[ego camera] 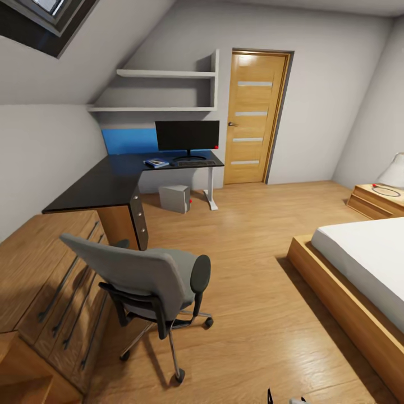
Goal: In the bedroom, organize the workspace by keeping the computer under the desk, ensuring the monitor is on the desk, placing the keyboard on the desk next to the monitor, placing the mouse on the desk next to the keyboard, moving the folder from the swivel chair onto the desk next to the mouse, stacking the notebook on top of the folder with the pen on top of the notebook, and positioning the swivel chair next to the desk.
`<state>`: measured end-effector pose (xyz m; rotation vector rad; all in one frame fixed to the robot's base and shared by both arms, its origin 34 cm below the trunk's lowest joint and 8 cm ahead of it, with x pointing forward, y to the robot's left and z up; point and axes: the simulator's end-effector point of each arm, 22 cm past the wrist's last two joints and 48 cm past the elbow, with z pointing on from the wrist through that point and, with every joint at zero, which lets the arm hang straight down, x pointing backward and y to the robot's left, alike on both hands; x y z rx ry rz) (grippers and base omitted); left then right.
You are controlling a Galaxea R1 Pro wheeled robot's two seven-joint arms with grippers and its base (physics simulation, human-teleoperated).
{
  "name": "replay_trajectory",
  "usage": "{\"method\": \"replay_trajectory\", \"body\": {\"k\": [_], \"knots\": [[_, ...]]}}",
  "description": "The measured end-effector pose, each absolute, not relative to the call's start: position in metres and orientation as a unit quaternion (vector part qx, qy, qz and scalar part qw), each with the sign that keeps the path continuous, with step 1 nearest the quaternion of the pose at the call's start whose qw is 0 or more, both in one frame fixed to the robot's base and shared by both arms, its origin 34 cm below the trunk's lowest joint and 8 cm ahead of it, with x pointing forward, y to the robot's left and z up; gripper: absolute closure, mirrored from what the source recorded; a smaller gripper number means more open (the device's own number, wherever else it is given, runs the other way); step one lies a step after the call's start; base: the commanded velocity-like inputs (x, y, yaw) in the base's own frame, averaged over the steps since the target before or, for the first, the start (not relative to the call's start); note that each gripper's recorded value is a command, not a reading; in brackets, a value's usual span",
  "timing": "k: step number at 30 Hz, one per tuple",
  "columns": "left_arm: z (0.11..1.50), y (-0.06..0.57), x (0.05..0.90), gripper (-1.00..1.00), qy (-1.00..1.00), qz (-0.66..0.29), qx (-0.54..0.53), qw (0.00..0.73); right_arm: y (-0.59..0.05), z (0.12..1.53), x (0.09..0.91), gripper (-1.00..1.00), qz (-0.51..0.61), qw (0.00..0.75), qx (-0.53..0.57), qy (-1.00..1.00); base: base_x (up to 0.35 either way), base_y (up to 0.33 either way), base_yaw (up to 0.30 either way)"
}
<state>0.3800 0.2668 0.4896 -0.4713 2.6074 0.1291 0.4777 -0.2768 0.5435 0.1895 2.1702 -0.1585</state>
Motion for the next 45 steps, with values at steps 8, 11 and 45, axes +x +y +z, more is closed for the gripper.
{"method": "replay_trajectory", "body": {"k": [8,11,45], "knots": [[0.490,0.267,0.380,-1.00,0.954,0.048,-0.169,0.243,-0.276,0.543,0.478,-1.00,-0.064,0.460,0.077,0.882,-0.044,0.051,0.000],[0.490,0.266,0.380,-1.00,0.954,0.047,-0.168,0.244,-0.277,0.543,0.478,-1.00,-0.064,0.461,0.077,0.882,-0.042,0.048,0.000],[0.487,0.237,0.494,-1.00,0.949,0.011,-0.167,0.266,-0.210,0.531,0.518,-1.00,0.013,0.492,0.077,0.867,-0.002,0.002,0.000]]}}
